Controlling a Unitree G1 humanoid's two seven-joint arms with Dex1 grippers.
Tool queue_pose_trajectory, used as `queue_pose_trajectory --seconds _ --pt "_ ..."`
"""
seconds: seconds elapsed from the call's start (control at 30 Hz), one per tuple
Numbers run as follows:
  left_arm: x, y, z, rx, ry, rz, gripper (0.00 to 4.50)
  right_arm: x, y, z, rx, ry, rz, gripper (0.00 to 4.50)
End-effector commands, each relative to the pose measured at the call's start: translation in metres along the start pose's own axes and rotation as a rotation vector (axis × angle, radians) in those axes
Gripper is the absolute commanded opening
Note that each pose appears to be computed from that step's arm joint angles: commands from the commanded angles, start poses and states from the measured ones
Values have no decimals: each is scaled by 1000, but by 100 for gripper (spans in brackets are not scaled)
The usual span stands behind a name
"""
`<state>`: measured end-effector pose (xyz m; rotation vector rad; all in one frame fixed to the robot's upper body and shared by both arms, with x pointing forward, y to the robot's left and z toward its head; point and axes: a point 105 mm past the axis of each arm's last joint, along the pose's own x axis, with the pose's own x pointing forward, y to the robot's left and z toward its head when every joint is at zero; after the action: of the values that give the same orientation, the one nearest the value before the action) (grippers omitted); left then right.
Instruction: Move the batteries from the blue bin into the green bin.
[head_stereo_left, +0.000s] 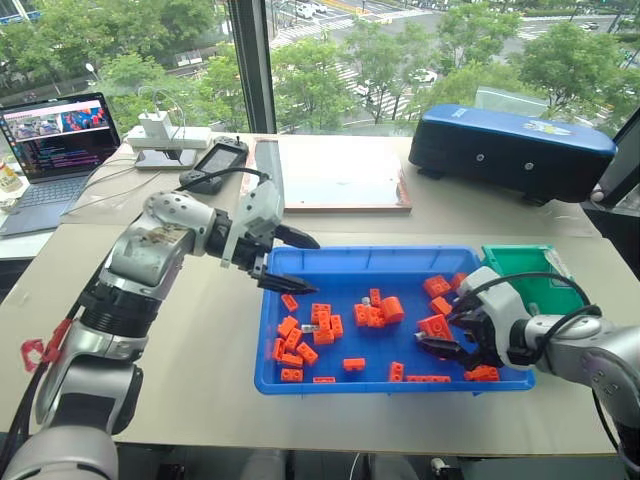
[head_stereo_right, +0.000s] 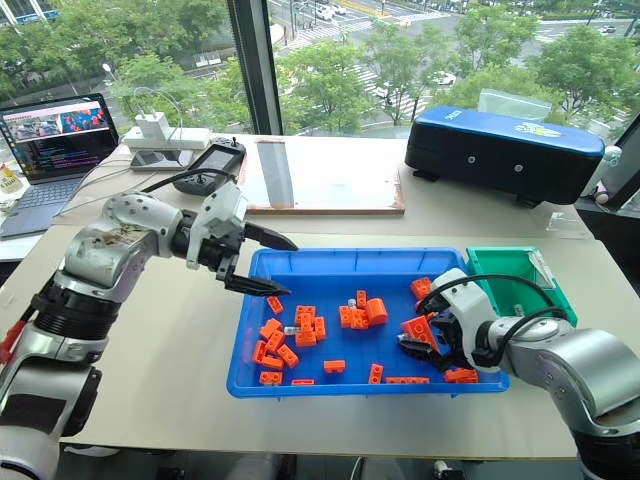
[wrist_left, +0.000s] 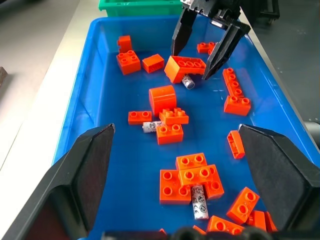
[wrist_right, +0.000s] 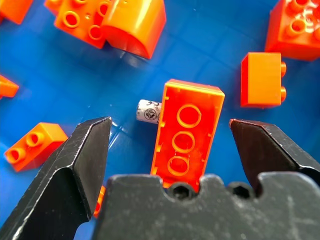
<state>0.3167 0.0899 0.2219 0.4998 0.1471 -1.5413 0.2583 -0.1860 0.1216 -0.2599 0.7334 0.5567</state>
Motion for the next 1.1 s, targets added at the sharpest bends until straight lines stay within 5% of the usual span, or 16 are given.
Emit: queue_pose_trajectory --seconds 0.03,0.2,0.37,0.5,0.6,0.8,1.1 --pt "-3 1 11 58 -7 -1 427 -7 1 1 -9 -9 -41 440" --pt "0 2 13 71 -15 -7 427 -8 -2 -7 -7 37 -81 340" --pt "1 1 16 73 -29 -19 427 -10 -4 -10 -9 53 -97 170" --pt "2 1 16 76 -31 -17 427 -15 -10 2 -29 14 -126 117" --pt "2 1 16 78 -36 -12 427 -22 -12 18 -33 -48 -127 17" --pt "1 1 15 77 -36 0 427 -45 -26 51 -70 -141 -171 8" --pt "0 1 14 71 -39 9 427 -37 -19 54 -107 -143 -114 8"
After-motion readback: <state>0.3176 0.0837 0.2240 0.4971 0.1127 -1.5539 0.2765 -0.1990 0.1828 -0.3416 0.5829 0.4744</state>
